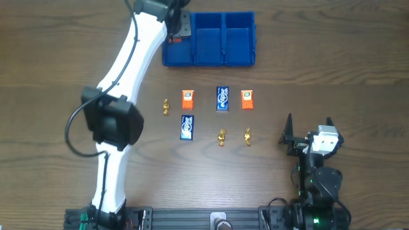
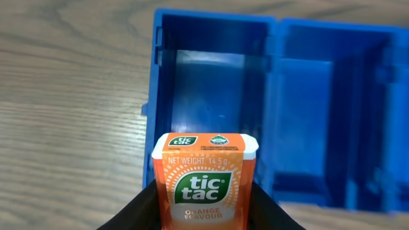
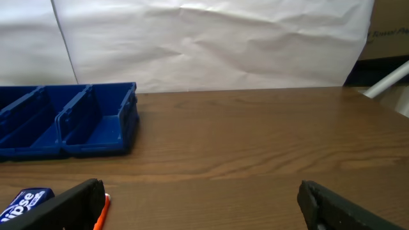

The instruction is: Sort Candies Into Trays

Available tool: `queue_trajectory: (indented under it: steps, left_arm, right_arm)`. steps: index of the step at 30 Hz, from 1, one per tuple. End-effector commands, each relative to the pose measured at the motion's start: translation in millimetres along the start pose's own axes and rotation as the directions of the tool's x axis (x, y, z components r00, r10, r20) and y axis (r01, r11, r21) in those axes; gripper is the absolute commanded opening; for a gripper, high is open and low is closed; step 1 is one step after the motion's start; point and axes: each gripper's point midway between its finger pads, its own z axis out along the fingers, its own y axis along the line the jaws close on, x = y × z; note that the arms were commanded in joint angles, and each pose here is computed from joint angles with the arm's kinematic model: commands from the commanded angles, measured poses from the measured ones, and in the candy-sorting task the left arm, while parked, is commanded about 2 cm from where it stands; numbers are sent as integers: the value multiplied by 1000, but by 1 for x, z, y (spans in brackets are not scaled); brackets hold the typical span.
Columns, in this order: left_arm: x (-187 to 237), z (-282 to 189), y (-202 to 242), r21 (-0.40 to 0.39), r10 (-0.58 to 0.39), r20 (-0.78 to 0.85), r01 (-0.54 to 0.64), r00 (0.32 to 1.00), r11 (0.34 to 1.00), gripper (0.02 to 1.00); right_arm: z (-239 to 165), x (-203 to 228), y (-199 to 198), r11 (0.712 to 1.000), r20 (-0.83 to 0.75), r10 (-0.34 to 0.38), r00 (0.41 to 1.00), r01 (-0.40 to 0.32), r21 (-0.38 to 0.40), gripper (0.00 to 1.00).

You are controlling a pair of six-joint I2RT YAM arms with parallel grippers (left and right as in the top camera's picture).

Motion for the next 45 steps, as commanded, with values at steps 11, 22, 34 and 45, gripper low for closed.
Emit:
queue_trajectory:
  steps: [11, 22, 34, 45]
  left_arm:
    - [-8, 29, 1, 47, 54, -8, -54, 998, 997, 336]
    - [-11, 12, -8, 89, 57, 12, -58, 998, 994, 875]
    - [87, -47, -43, 135, 92, -119, -76, 989, 988, 875]
    - [202, 33, -27, 66, 70, -283, -53, 957, 996, 849]
  right_arm:
    - [0, 0, -2, 1000, 1, -14, 1000, 14, 8, 998]
    - [0, 0, -2, 1000, 1, -14, 1000, 14, 8, 998]
    - [0, 0, -2, 1000, 1, -14, 1000, 14, 8, 998]
    - [0, 0, -2, 1000, 1, -14, 1000, 14, 8, 998]
